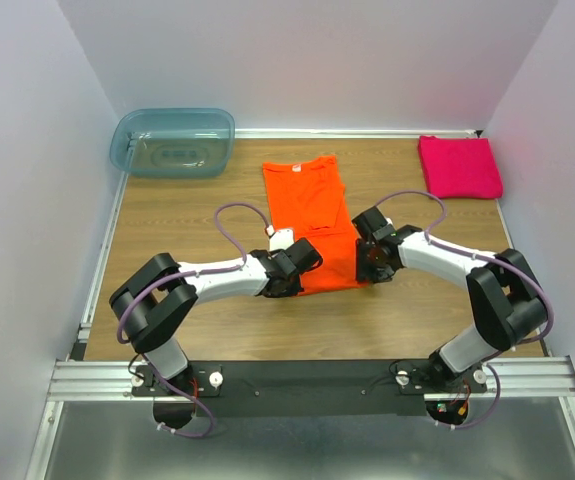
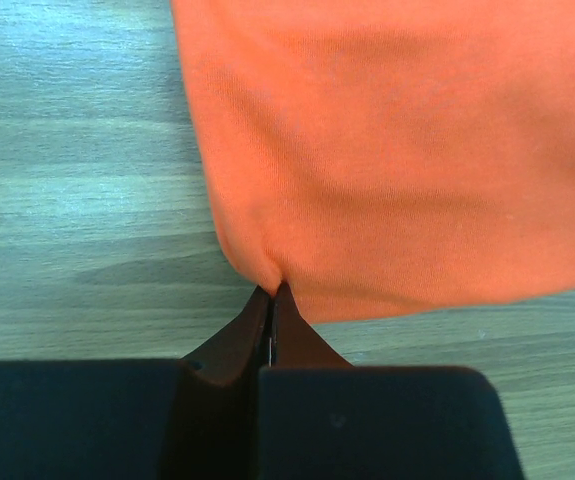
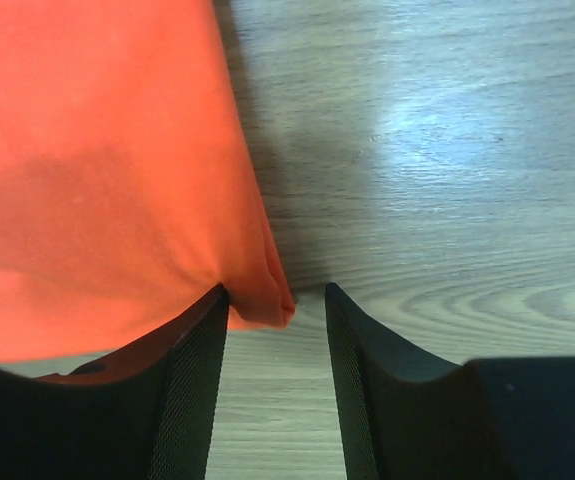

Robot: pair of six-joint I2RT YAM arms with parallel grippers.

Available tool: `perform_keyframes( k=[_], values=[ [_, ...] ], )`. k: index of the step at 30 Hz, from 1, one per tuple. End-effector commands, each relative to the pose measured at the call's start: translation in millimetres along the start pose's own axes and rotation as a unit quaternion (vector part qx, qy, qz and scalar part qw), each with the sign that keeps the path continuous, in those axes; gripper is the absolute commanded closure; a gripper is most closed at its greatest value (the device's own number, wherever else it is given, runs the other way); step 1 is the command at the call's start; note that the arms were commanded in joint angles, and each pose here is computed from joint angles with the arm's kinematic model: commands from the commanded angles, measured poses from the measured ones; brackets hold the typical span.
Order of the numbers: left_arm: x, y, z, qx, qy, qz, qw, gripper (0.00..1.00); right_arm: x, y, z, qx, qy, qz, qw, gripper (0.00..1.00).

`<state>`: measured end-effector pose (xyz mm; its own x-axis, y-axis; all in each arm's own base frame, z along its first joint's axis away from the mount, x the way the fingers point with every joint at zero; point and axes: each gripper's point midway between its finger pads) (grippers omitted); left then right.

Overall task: Fold and stack the t-shirts
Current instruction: Fold the tshirt

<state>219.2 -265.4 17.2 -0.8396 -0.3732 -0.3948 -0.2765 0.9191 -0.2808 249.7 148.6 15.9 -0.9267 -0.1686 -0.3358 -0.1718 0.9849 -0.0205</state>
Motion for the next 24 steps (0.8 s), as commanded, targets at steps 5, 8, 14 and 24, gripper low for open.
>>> perform_keyframes(
  k=[5, 8, 14, 24],
  values=[
    [25.5, 68.4, 19.1, -0.106, 0.024, 0.055, 0.993, 1.0, 41.0, -0.6, 25.4, 0.034, 0.051, -0.018, 0.998, 0.49],
    [25.6, 69.7, 19.2, -0.108, 0.025, 0.057, 0.992, 1.0, 59.6, -2.7, 32.3, 0.039, 0.073, -0.012, 0.996, 0.5],
    [24.4, 70.5, 16.2, -0.101, 0.023, 0.056, 0.993, 1.0, 89.8, -4.8, 40.2, 0.035, 0.114, -0.004, 0.993, 0.69],
    [4.3, 61.9, -7.5, -0.093, 0.013, 0.073, 0.993, 1.0, 79.7, -2.3, 16.9, 0.017, 0.104, -0.024, 0.994, 0.99]
  ],
)
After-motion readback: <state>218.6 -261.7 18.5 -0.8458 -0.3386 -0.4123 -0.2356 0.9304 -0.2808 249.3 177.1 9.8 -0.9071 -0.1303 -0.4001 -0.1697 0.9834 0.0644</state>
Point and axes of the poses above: each gripper's point midway between its finger pads, its own z axis out along the fingers, its own y axis along the line the jaws close on, x = y × z, and after that the axes turned 14 degrees about -z, right-handed
